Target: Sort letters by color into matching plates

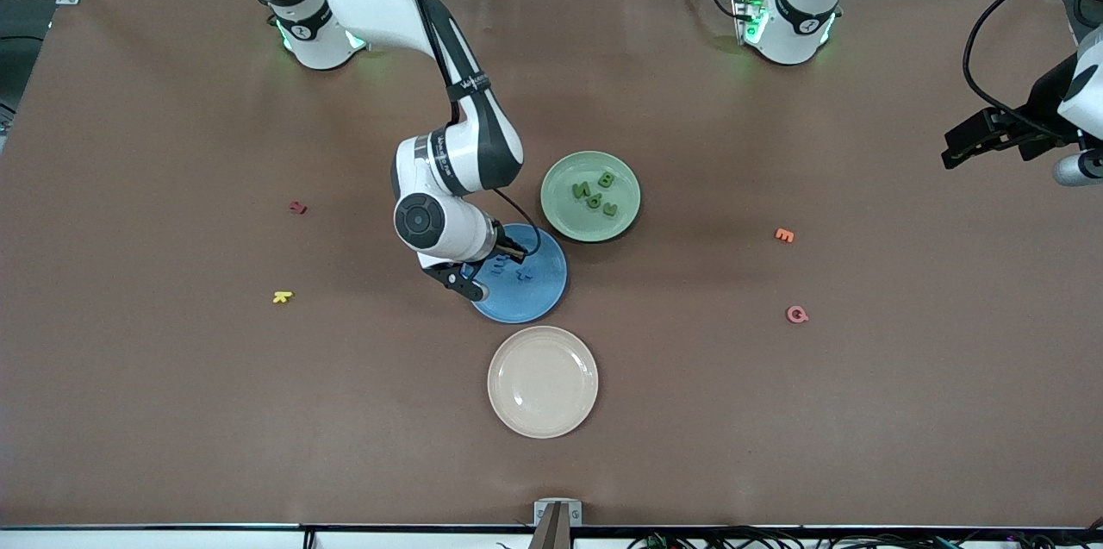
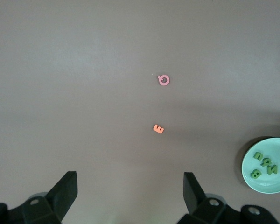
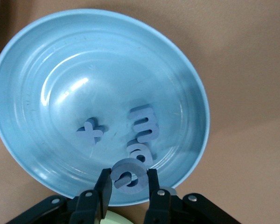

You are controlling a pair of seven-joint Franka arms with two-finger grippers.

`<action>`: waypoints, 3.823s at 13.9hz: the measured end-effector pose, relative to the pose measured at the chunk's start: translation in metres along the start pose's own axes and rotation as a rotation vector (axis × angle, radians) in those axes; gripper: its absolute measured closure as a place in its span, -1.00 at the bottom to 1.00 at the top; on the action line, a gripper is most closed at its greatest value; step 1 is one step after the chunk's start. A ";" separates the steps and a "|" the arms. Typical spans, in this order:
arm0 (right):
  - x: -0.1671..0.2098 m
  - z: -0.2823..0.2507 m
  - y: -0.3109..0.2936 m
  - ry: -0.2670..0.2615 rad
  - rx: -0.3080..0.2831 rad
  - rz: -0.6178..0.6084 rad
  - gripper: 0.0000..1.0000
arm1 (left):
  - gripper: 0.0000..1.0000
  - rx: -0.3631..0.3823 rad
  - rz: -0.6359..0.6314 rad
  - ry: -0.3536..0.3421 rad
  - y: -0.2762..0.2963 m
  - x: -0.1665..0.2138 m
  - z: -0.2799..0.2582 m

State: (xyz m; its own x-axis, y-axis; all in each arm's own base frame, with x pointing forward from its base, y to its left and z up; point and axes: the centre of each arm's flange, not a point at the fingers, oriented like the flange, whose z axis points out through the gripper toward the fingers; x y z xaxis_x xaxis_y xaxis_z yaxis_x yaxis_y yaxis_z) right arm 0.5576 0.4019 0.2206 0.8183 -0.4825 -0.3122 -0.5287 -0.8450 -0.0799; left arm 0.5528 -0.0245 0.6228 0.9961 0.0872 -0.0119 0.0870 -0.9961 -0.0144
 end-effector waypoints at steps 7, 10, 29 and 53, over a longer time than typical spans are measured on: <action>-0.016 0.021 -0.015 0.018 0.027 0.017 0.29 | -1.00 -0.003 -0.002 0.024 -0.001 0.002 -0.006; -0.016 0.023 -0.015 0.018 0.027 0.022 0.29 | -1.00 -0.003 -0.001 0.021 0.000 0.002 -0.006; 0.015 -0.342 0.202 0.035 -0.127 -0.374 -1.00 | -1.00 0.000 0.000 -0.003 0.003 -0.002 0.006; 0.061 -0.483 0.276 0.364 -0.111 -0.569 -1.00 | -1.00 0.002 0.068 0.019 0.038 -0.026 0.009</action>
State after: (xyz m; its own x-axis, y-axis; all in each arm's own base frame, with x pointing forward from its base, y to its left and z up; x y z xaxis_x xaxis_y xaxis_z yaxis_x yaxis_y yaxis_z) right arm 0.5700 0.0277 0.6369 0.9959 0.0130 0.0893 0.0161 -0.9993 -0.0342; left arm 0.5301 -0.0647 0.6131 0.9998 0.0187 0.0058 0.0188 -0.9997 -0.0167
